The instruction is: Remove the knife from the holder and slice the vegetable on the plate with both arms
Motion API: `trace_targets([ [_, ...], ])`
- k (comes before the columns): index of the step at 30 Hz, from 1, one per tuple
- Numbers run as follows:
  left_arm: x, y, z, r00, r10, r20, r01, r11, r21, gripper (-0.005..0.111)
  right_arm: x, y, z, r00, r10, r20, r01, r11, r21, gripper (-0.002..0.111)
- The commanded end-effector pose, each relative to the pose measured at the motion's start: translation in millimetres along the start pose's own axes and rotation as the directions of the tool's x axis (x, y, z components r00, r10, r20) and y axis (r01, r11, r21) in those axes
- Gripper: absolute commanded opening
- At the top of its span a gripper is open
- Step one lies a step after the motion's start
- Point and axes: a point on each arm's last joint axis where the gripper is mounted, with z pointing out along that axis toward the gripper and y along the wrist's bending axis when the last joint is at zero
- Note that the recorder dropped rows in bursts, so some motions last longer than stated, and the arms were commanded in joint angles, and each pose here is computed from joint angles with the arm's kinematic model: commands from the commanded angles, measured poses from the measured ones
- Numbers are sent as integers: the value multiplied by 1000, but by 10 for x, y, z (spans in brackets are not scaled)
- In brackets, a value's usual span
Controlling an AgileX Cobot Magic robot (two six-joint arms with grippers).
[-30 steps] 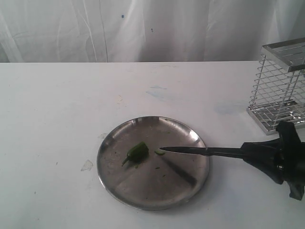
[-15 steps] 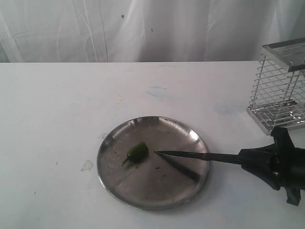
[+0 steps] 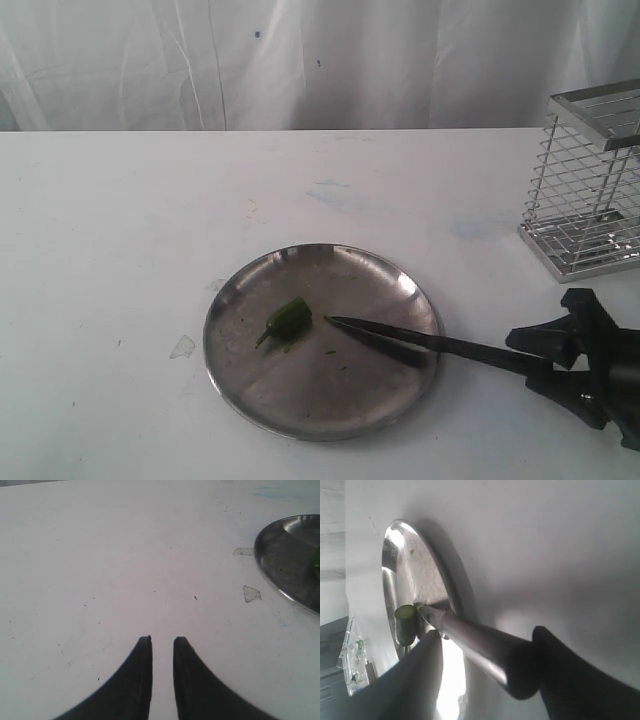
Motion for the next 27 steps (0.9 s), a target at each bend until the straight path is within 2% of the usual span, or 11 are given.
trace_targets([
  [1, 11, -7, 1, 1000, -9, -2, 9, 1000, 9, 22, -9, -4, 2, 1000, -19, 0, 19, 1000, 6, 61],
  [3, 11, -7, 1, 1000, -9, -2, 9, 1000, 9, 22, -8, -1, 2, 1000, -19, -1, 19, 1000, 2, 64],
  [10, 11, -7, 1, 1000, -9, -2, 9, 1000, 9, 22, -87, 43, 5, 994, -108, 16, 108, 994, -9, 64],
  [16, 11, -7, 1, 1000, -9, -2, 9, 1000, 9, 22, -143, 61, 7, 992, -125, 29, 125, 992, -4, 63],
  [25, 11, -7, 1, 1000, -9, -2, 9, 1000, 9, 22, 11, 173, 134, 979, -188, -72, 186, 982, -43, 63],
  [27, 11, -7, 1, 1000, -9, -2, 9, 1000, 9, 22, 15, 182, 178, 974, -213, -77, 213, 977, -11, 63],
])
